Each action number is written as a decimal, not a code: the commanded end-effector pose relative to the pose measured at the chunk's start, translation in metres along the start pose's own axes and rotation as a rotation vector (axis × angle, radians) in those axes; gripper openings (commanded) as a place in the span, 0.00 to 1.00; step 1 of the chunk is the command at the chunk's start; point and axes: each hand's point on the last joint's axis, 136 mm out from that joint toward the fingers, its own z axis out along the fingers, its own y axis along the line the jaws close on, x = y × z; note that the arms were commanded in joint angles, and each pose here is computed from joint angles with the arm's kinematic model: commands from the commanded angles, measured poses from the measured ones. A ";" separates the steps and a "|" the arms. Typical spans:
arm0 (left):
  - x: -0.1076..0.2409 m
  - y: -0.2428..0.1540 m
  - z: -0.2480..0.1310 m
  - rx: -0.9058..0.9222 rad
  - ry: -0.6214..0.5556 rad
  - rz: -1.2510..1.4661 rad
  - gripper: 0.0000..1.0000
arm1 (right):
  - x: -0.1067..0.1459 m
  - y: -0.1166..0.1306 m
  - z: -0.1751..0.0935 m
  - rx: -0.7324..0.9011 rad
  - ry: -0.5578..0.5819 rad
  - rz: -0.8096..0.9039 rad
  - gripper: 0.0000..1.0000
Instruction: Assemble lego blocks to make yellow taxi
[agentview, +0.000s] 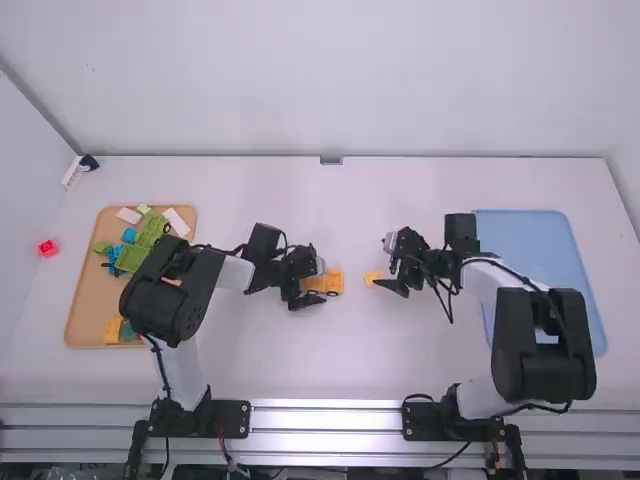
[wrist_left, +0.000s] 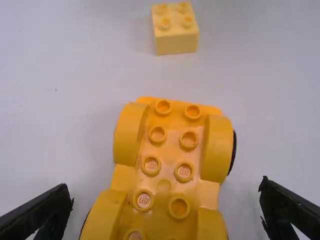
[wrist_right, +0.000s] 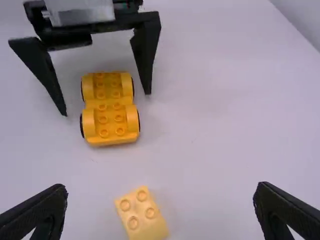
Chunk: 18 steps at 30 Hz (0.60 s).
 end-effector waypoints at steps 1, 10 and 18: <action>-0.028 -0.001 -0.017 0.046 -0.138 0.016 0.99 | -0.008 -0.010 0.006 -0.048 -0.089 -0.022 0.99; -0.036 -0.007 -0.039 0.112 -0.273 0.043 0.99 | 0.036 -0.005 0.032 -0.260 0.015 0.009 0.95; -0.034 -0.007 -0.038 0.110 -0.263 0.035 0.99 | 0.063 -0.005 0.045 -0.311 -0.029 0.054 0.92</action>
